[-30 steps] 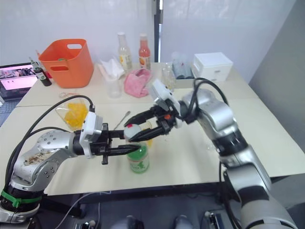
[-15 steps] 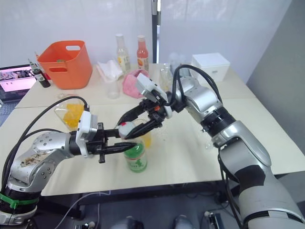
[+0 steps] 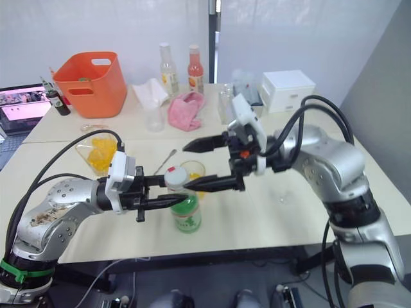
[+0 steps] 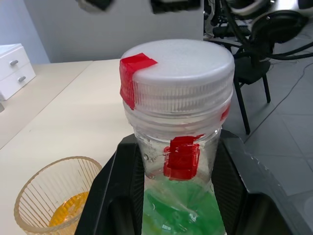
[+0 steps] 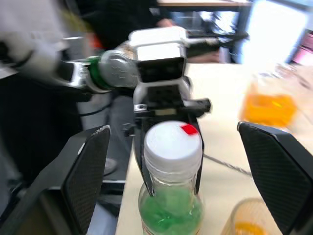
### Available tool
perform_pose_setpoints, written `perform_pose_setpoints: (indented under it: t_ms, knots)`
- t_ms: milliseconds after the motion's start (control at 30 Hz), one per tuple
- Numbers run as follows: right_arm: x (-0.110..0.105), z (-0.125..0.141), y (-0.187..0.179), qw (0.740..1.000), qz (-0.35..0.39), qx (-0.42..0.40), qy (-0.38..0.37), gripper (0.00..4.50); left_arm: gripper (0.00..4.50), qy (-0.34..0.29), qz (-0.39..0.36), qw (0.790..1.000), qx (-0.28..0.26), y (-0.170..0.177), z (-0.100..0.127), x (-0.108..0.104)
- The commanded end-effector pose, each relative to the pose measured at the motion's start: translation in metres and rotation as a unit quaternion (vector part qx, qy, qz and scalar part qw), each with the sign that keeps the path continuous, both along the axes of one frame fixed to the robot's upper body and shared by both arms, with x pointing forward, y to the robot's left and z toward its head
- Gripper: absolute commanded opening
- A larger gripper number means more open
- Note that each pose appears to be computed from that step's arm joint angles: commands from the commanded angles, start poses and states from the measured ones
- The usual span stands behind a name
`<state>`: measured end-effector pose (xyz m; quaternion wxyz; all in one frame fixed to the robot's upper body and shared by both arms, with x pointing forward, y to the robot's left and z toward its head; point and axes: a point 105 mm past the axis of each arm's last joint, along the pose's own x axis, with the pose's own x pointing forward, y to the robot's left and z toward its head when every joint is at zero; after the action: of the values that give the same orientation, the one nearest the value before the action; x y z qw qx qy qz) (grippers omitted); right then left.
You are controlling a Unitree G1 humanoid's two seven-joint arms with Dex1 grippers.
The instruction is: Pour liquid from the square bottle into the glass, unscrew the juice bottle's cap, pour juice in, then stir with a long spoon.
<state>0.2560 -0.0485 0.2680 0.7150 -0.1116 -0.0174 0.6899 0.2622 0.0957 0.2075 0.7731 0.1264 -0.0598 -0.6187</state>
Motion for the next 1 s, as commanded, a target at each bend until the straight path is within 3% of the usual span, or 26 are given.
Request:
perform_pose_setpoints:
  t_ms: [33,100,267,733,1000]
  knots:
    - [-0.008,0.011,0.004,0.996,-0.072,0.033,-0.034,4.39,1.45,0.002,0.006,1.000,0.005,0.000,-0.002,0.002]
    - [-0.005,0.008,0.004,0.992,-0.116,0.048,-0.019,4.39,1.45,0.004,0.005,1.000,0.004,-0.001,-0.003,0.003]
    - [-0.010,-0.001,0.012,0.988,-0.146,0.054,0.013,4.39,1.45,0.008,0.000,1.000,0.004,-0.003,-0.003,0.002]
    - [-0.011,-0.010,0.019,0.984,-0.168,0.042,0.030,4.39,1.45,0.010,-0.006,1.000,0.009,-0.005,-0.001,0.002]
    - [-0.011,-0.013,0.019,0.985,-0.165,0.035,0.034,1.93,1.45,0.008,-0.005,1.000,0.010,-0.005,0.001,0.002]
